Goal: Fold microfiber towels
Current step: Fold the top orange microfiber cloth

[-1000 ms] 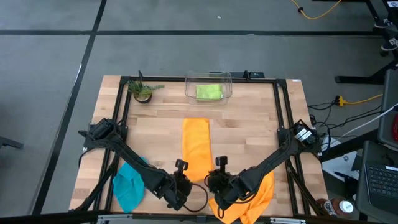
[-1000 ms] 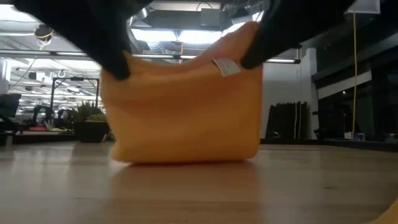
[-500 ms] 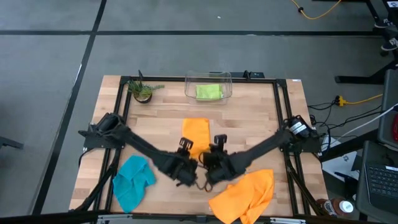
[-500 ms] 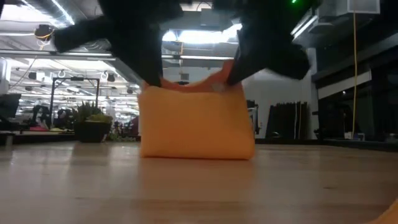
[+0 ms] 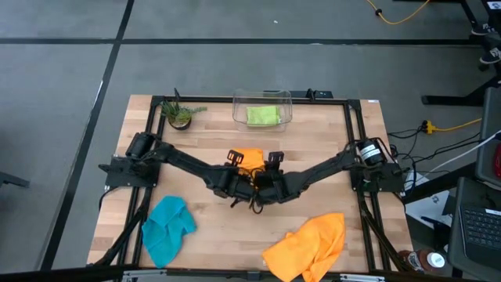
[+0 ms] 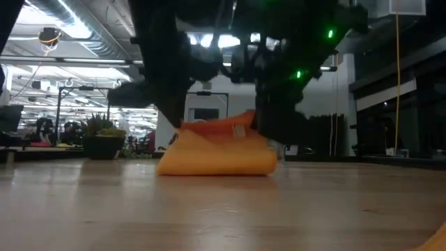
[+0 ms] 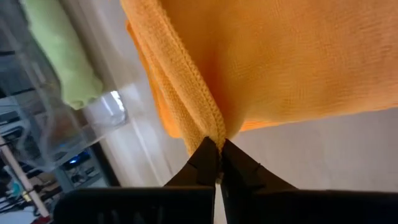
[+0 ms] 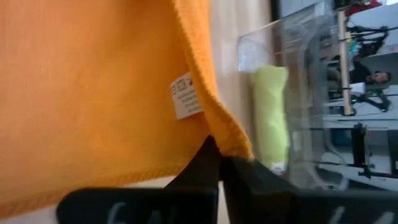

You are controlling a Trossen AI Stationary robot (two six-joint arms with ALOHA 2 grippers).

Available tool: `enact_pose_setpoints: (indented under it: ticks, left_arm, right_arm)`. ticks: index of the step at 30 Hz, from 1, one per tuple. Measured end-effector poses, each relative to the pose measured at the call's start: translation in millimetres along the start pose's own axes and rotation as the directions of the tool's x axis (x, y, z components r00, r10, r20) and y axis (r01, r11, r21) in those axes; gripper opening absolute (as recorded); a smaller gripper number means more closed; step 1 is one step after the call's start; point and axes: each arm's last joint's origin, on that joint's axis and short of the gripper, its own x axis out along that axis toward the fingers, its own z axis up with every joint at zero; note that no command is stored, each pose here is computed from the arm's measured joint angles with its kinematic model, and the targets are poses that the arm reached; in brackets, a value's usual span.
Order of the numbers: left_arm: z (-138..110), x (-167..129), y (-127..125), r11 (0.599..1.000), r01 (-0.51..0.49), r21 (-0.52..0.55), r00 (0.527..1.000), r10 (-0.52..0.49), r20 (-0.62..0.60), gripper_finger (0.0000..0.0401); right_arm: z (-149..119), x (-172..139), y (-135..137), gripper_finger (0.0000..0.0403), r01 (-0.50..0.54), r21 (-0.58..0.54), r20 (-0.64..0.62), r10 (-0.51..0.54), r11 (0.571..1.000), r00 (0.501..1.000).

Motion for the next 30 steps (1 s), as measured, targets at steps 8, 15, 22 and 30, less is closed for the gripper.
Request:
enact_pose_setpoints:
  ticks: [8, 15, 22, 30]
  left_arm:
    - [-9.2, 19.8, 14.5, 0.999, -0.032, -0.008, 0.997, 0.032, -0.065, 0.0]
    - [-26.5, 25.9, 29.6, 0.998, -0.035, -0.042, 0.997, 0.032, -0.066, 0.0]
    - [-38.9, 39.5, 34.3, 0.998, -0.001, -0.068, 0.997, -0.004, -0.078, 0.0006]
    - [-40.1, 50.3, 44.3, 0.99, -0.083, -0.113, 0.995, 0.076, -0.072, 0.008]
  right_arm:
    - [-6.1, 26.6, -4.4, 0.0004, 0.024, -0.026, 0.005, -0.024, 0.999, 1.0]
    - [0.1, 41.8, -17.4, 0.0004, 0.028, -0.037, 0.014, -0.028, 0.999, 1.0]
    - [-4.8, 53.8, -25.3, 0.0067, 0.017, -0.054, -0.031, -0.019, 0.998, 0.999]
    - [-5.2, 59.1, -30.4, 0.0125, 0.025, -0.029, -0.042, -0.026, 0.999, 0.999]
